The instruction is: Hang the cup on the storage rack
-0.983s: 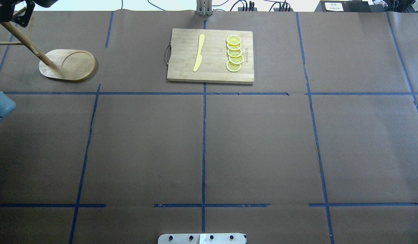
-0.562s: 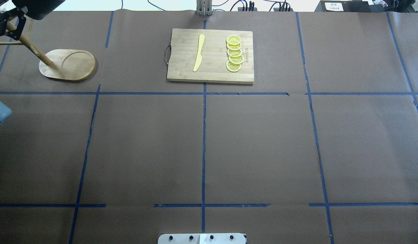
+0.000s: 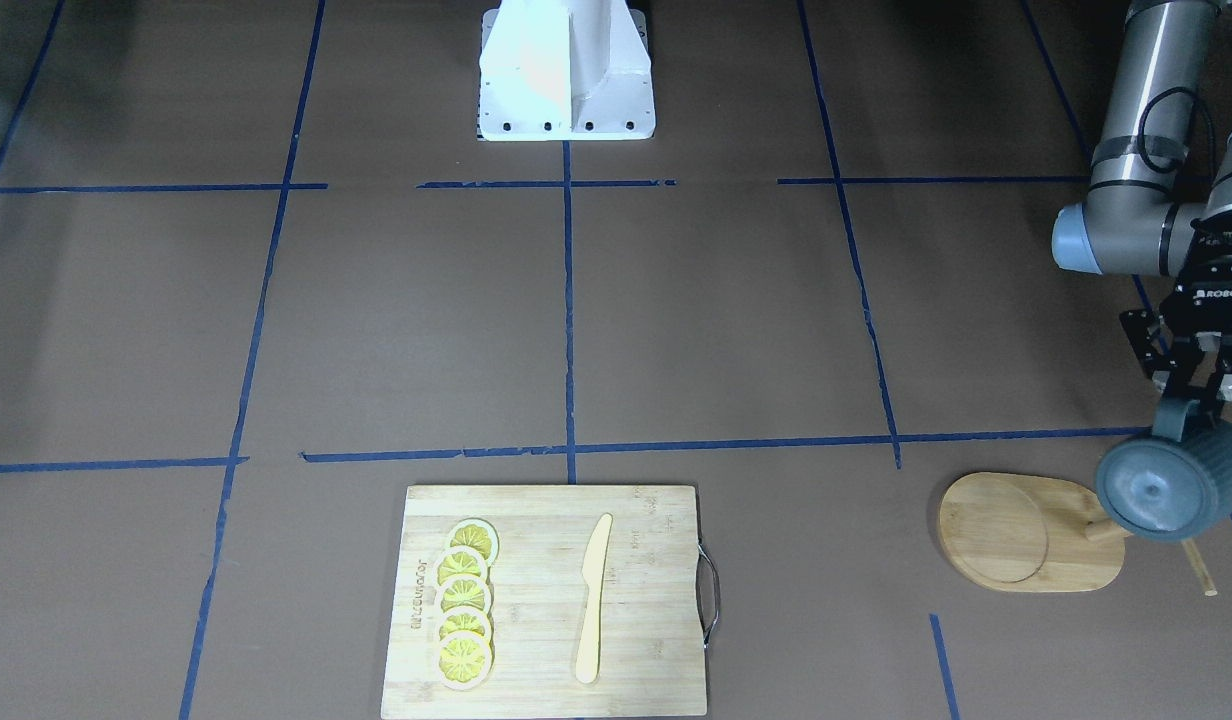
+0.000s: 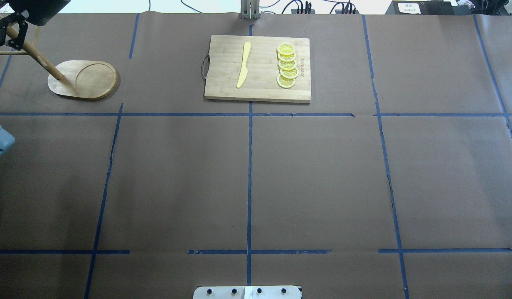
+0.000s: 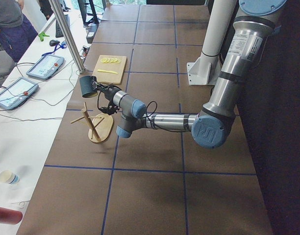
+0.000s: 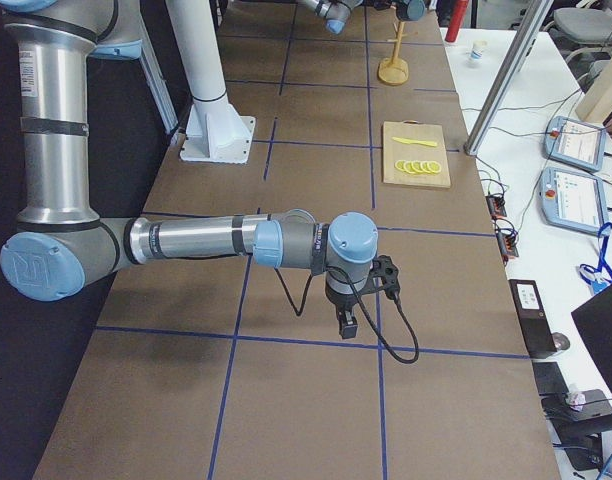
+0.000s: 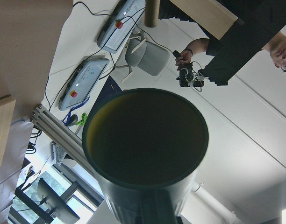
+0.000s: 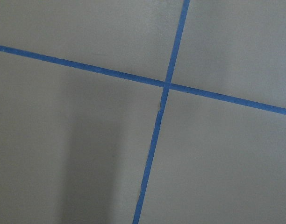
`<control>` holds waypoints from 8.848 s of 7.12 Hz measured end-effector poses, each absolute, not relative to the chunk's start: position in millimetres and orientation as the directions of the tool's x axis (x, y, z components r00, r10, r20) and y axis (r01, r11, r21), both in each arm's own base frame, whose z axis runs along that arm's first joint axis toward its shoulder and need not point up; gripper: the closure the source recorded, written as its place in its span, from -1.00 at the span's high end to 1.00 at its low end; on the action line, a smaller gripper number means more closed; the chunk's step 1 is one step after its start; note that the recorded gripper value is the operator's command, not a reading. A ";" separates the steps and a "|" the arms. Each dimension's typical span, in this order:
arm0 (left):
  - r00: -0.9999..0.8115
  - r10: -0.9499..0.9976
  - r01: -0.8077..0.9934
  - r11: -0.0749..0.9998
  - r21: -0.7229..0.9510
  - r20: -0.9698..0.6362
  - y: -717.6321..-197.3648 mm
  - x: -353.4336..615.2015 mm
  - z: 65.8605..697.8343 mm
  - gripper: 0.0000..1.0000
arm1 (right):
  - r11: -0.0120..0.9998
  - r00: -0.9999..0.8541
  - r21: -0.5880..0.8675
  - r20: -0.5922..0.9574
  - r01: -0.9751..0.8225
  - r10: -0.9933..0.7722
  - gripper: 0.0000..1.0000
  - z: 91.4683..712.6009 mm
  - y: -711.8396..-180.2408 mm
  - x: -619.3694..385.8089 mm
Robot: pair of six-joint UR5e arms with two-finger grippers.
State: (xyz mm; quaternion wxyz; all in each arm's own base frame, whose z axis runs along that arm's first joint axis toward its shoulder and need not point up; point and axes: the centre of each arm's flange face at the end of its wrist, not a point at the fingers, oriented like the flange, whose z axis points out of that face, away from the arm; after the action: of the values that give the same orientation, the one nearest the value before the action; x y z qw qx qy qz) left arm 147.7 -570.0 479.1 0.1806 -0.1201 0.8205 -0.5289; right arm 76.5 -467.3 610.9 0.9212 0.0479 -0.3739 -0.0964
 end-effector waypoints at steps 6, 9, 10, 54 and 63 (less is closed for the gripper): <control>-0.922 -0.351 0.011 0.393 -0.919 -0.161 -577.4 147.5 518.2 -0.92 | 0.976 0.702 0.168 0.678 0.141 -0.218 1.00 606.5 -468.0 76.6; -0.922 -0.352 0.018 0.379 -0.925 -0.162 -571.4 144.7 540.5 -0.90 | 0.976 0.702 0.169 0.678 0.141 -0.219 1.00 606.3 -468.0 76.6; -0.921 -0.354 0.024 0.367 -0.930 -0.164 -570.7 144.9 547.7 -0.89 | 0.976 0.702 0.169 0.678 0.141 -0.218 1.00 606.3 -468.0 76.6; 0.757 0.042 -0.033 0.999 0.026 -0.652 -525.8 -64.2 635.3 1.00 | 0.987 0.710 0.121 0.686 0.103 -0.158 1.00 611.9 -471.5 76.8; 0.755 0.086 -0.064 0.996 0.057 -0.650 -524.4 -48.8 620.8 1.00 | 0.984 0.707 0.132 0.685 0.119 -0.177 1.00 612.4 -470.6 69.6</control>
State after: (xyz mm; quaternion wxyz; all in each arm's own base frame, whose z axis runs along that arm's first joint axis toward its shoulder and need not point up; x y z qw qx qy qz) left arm -48.8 -524.4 620.8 0.9366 0.0155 0.3478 0.0399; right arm 69.6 -470.6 612.4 0.9230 0.0389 -0.3744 -0.0803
